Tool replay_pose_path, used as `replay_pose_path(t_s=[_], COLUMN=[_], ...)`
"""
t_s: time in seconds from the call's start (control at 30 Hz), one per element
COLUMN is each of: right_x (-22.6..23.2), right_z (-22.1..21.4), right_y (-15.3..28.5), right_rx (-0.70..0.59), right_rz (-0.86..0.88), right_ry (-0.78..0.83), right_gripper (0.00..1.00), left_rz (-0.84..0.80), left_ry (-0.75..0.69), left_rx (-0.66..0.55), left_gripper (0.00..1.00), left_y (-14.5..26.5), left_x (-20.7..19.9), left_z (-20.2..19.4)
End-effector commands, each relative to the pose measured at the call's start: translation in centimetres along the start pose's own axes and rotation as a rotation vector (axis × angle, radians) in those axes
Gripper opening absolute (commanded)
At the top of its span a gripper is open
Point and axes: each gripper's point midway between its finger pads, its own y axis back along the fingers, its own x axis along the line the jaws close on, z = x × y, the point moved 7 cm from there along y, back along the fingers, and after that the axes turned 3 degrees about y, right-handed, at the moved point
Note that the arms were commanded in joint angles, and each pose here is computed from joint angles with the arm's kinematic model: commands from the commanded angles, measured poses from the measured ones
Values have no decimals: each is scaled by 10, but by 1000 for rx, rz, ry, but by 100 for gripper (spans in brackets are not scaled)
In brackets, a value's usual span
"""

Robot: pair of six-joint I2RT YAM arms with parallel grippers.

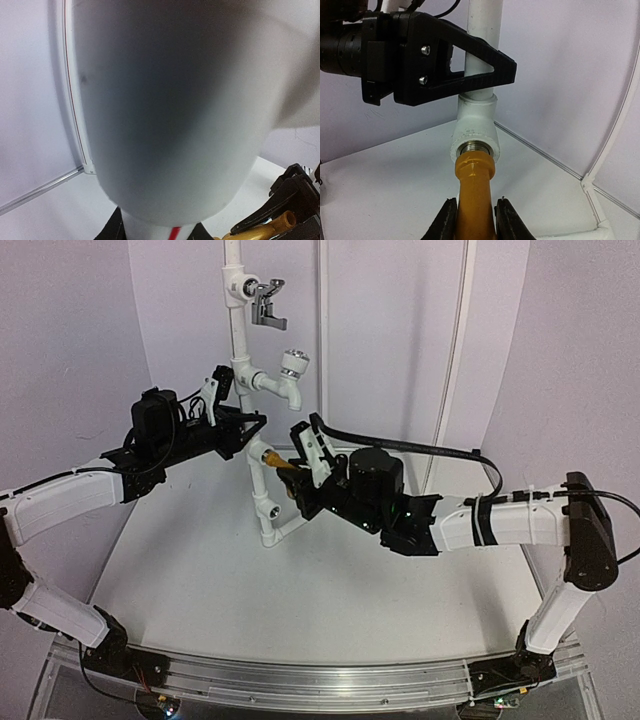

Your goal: Install the water faucets

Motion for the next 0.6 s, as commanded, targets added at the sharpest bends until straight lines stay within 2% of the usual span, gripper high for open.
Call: replay_pose_path(t_s=[0.0,0.57], right_x=[-21,-39], right_z=[31,29], right_y=[-4,-13], right_rx=[-107,-87], right_rz=[12,126], right_ry=[-153,-454], right_gripper=[0,0], left_rz=[-219,-237], left_ry=[237,232], left_rx=[226,233], left_gripper=[0,0], left_y=[-3,-4], left_x=[-43,-47], left_z=[-45,-47])
